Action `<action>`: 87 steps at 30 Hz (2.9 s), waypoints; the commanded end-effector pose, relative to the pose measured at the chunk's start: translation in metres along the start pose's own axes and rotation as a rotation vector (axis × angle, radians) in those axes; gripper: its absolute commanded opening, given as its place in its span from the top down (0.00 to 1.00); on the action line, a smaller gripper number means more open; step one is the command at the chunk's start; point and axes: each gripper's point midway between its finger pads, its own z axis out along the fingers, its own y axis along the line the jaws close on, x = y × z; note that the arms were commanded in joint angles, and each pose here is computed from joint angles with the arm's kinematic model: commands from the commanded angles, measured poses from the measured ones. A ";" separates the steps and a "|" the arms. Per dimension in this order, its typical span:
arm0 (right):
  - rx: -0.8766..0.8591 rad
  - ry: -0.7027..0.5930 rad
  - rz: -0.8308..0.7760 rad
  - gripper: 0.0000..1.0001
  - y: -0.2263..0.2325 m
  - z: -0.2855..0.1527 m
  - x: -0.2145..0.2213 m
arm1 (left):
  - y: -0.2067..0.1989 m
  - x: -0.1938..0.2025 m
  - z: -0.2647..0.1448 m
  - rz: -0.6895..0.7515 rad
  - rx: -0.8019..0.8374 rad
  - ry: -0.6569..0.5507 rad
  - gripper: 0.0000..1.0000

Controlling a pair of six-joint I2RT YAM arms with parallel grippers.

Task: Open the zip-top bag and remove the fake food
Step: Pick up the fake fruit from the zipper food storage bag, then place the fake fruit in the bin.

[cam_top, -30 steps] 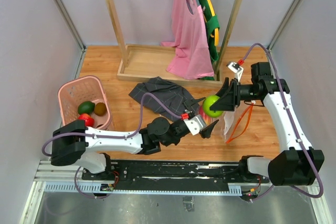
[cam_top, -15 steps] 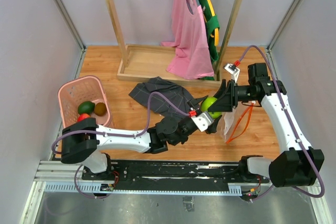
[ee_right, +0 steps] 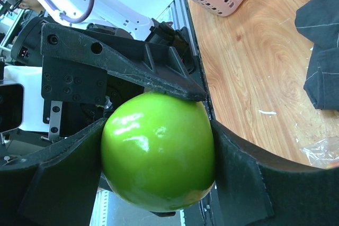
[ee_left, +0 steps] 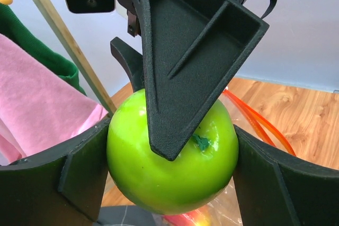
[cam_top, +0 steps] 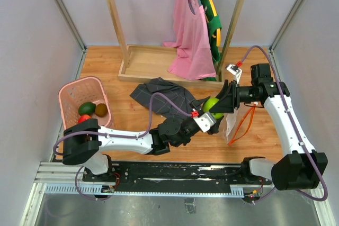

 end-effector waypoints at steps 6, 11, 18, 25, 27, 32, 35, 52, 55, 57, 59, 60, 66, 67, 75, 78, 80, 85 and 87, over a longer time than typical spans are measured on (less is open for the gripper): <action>0.002 0.014 -0.019 0.11 0.005 0.002 0.009 | 0.010 -0.019 -0.002 -0.033 -0.027 -0.059 0.95; 0.007 0.013 -0.028 0.02 0.004 0.002 0.010 | 0.012 -0.016 -0.010 -0.043 -0.020 -0.052 0.99; 0.000 0.007 -0.071 0.02 0.008 0.002 0.010 | 0.018 -0.013 -0.028 -0.077 -0.022 -0.059 1.00; 0.030 0.024 -0.136 0.01 0.009 -0.001 0.019 | 0.022 -0.018 -0.053 -0.123 0.024 -0.056 1.00; 0.015 0.019 -0.146 0.01 0.011 -0.001 0.021 | 0.025 -0.022 -0.061 -0.136 0.037 -0.059 1.00; 0.010 -0.008 -0.203 0.01 0.017 -0.008 0.021 | 0.030 -0.019 -0.080 -0.165 0.059 -0.034 1.00; 0.040 -0.014 -0.268 0.01 0.017 -0.014 0.022 | 0.036 -0.015 -0.091 -0.185 0.058 0.007 1.00; 0.298 -0.050 -0.318 0.01 -0.034 -0.059 0.016 | 0.096 -0.012 -0.133 -0.405 -0.057 0.125 1.00; 0.320 -0.031 -0.344 0.02 -0.040 -0.063 0.017 | 0.105 -0.013 -0.137 -0.440 -0.077 0.135 1.00; 0.330 -0.021 -0.373 0.02 -0.042 -0.064 0.018 | 0.110 -0.014 -0.140 -0.465 -0.088 0.142 1.00; 0.349 -0.010 -0.396 0.02 -0.047 -0.066 0.019 | 0.115 -0.015 -0.142 -0.486 -0.098 0.156 1.00; 0.364 -0.006 -0.420 0.02 -0.050 -0.068 0.017 | 0.117 -0.015 -0.144 -0.494 -0.106 0.165 1.00; 0.511 -0.019 -0.457 0.02 -0.076 -0.081 0.002 | 0.133 -0.016 -0.152 -0.553 -0.188 0.175 1.00; 0.538 -0.031 -0.455 0.02 -0.079 -0.083 -0.002 | 0.137 -0.018 -0.154 -0.565 -0.205 0.167 1.00; 0.664 -0.091 -0.535 0.02 -0.088 -0.100 -0.039 | 0.164 -0.023 -0.165 -0.649 -0.340 0.138 1.00; 0.673 -0.126 -0.499 0.02 -0.085 -0.102 -0.049 | 0.177 -0.026 -0.170 -0.654 -0.396 0.141 1.00; 0.657 -0.138 -0.485 0.02 -0.085 -0.101 -0.051 | 0.187 -0.028 -0.174 -0.640 -0.438 0.153 1.00; 0.547 -0.142 -0.479 0.02 -0.085 -0.090 -0.043 | 0.207 -0.032 -0.184 -0.601 -0.522 0.195 1.00; 0.567 -0.132 -0.478 0.02 -0.089 -0.092 -0.039 | 0.214 -0.030 -0.187 -0.582 -0.548 0.225 1.00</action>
